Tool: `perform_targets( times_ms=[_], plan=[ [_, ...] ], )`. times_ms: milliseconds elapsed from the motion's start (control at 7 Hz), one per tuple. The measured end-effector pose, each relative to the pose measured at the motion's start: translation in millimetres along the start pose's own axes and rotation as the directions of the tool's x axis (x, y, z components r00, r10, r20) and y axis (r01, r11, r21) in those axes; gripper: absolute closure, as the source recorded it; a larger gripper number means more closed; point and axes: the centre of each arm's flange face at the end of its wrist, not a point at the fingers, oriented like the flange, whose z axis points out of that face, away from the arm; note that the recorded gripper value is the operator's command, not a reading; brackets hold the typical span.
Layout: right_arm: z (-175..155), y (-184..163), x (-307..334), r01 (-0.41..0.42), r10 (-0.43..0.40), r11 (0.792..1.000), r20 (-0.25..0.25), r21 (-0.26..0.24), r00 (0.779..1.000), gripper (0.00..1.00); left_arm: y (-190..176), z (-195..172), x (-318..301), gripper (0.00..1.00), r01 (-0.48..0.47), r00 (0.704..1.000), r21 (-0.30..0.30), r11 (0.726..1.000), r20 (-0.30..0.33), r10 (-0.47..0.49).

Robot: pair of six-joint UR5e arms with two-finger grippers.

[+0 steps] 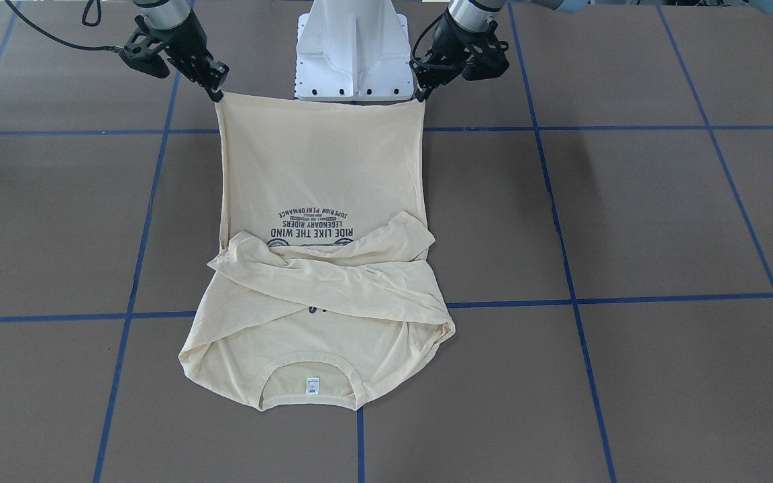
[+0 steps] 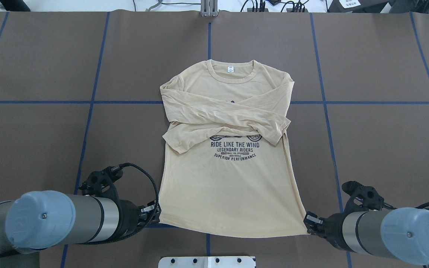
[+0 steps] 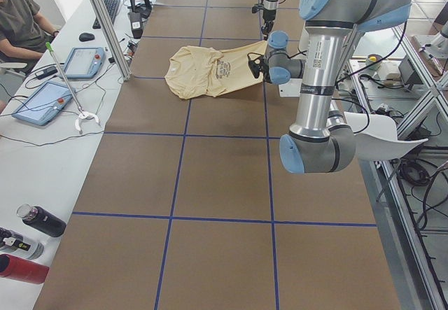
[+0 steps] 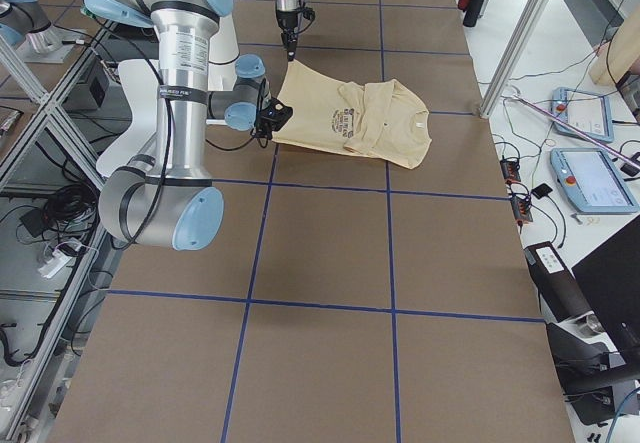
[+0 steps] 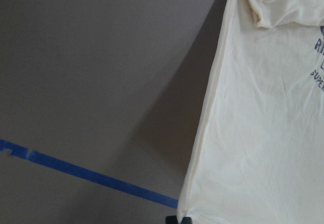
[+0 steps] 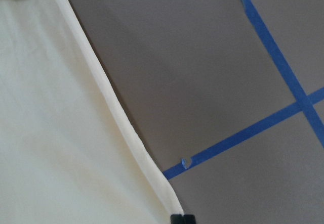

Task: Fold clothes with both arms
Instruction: 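Lift both hem corners and carry them toward the collar with both grippers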

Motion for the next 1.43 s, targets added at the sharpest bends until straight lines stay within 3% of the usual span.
perform_targets(
  times_ms=[143,286,571,857,1143,1429],
  plan=[
    [-17,-10,-5,-0.024,0.024,1.000,0.022,-0.008,0.999,1.00,1,-11,7,1.00,0.003,1.000,-0.026,1.000,-0.018,-0.004],
    [-34,-26,-14,-0.062,0.064,0.998,0.045,-0.025,0.997,1.00,-12,-23,19,1.00,0.014,0.999,-0.005,1.000,-0.051,-0.014],
    [-52,-77,-52,-0.155,0.160,0.986,0.099,-0.059,0.982,1.00,-73,-39,52,1.00,0.060,0.992,0.106,0.993,-0.116,-0.048],
    [-47,-161,-97,-0.266,0.274,0.960,0.106,-0.082,0.956,1.00,-139,-36,81,1.00,0.104,0.988,0.212,0.972,-0.137,-0.075],
    [-45,-239,-117,-0.344,0.346,0.938,0.114,-0.036,0.931,1.00,-186,-40,87,1.00,0.107,0.987,0.282,0.953,-0.143,-0.068],
    [-42,-300,-136,-0.366,0.363,0.930,0.116,0.011,0.925,1.00,-219,-29,87,1.00,0.113,0.985,0.312,0.943,-0.158,-0.066]
  ],
)
